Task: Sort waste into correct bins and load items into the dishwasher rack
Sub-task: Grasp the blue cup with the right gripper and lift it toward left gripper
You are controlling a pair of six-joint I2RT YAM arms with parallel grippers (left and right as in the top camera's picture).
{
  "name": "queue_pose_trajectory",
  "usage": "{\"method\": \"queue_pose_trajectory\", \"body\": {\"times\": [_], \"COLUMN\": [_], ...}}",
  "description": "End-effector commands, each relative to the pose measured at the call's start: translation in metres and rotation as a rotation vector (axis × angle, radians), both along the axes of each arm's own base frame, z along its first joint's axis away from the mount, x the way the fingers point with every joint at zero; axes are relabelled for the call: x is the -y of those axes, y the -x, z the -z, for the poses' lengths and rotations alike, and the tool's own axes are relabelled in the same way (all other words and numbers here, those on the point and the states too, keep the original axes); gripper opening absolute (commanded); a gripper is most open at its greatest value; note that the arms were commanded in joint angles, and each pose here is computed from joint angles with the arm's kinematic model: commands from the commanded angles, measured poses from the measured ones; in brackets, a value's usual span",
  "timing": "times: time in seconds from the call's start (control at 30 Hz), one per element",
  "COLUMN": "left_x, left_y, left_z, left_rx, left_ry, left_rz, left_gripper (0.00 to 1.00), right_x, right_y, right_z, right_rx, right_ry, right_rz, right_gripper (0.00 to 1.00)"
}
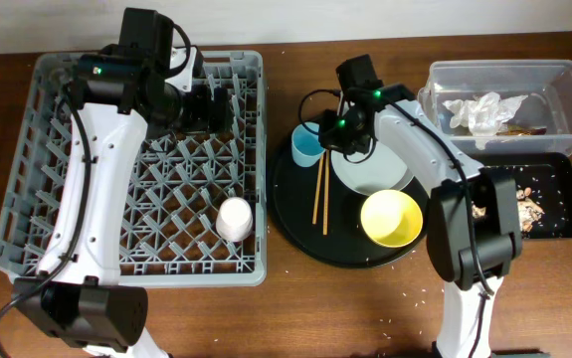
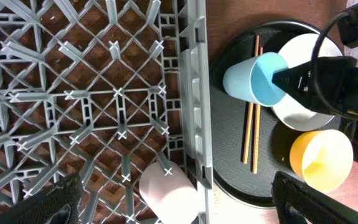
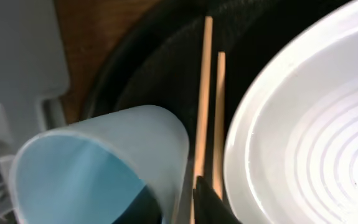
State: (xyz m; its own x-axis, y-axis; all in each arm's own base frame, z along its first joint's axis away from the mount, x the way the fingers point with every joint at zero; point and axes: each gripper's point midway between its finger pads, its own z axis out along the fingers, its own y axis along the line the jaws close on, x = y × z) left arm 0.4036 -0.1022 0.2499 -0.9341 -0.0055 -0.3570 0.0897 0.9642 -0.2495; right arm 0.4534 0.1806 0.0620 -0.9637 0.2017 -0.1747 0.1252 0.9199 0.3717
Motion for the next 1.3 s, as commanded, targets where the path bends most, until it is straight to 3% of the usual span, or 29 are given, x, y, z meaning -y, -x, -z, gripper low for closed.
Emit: {"method": "queue_pose_trajectory", "body": {"times": [0.0,0.13,0.27,0.4,0.5,0.63,0.8,1.03,1.27], "left_x": [0.001,0.014,0.047,0.065,0.086,0.099,0.090,0.065,0.065], "left_y": [0.002,0.006,0.018,0.018,0.022,0.026,0.025,0.011,0.010], "left_z": [0.000,-0.004,-0.027,-0.053,-0.065,-0.056,-0.028,-0.028,-0.028], "left_rx": [-0.012,-0.026,-0.033,0.018,0.035,0.013,-0.065,-0.079,-0.076], "left_ry": [0.016,0.092,0.367,0.558,0.753,0.951,1.039,1.067,1.067], "left_rz": [-0.005,0.027,0.181,0.284,0.387,0.464,0.396,0.292,0.293], "left_gripper": [0.96,0.96,0.99,0.99,0.99,0.99,0.99,0.99,0.99], "right_x": [-0.002,-0.008,-0.012,-0.026,-0.042,-0.052,-0.047,-0.071,-0.109], "right_y": [0.000,0.002,-0.001,0.004,0.014,0.020,0.018,0.026,0.034], "right_z": [0.005,-0.022,-0.097,-0.164,-0.192,-0.198,-0.200,-0.191,-0.196], "right_rx": [-0.009,-0.019,0.092,0.209,0.267,0.271,0.265,0.229,0.252], "right_ry": [0.009,-0.157,-0.482,-0.833,-0.960,-0.981,-0.995,-0.952,-0.937], "right_rz": [0.001,-0.026,-0.151,-0.344,-0.481,-0.520,-0.509,-0.513,-0.565], "right_gripper": [0.04,0.04,0.04,0.04,0.04,0.04,0.04,0.04,0.04]}}
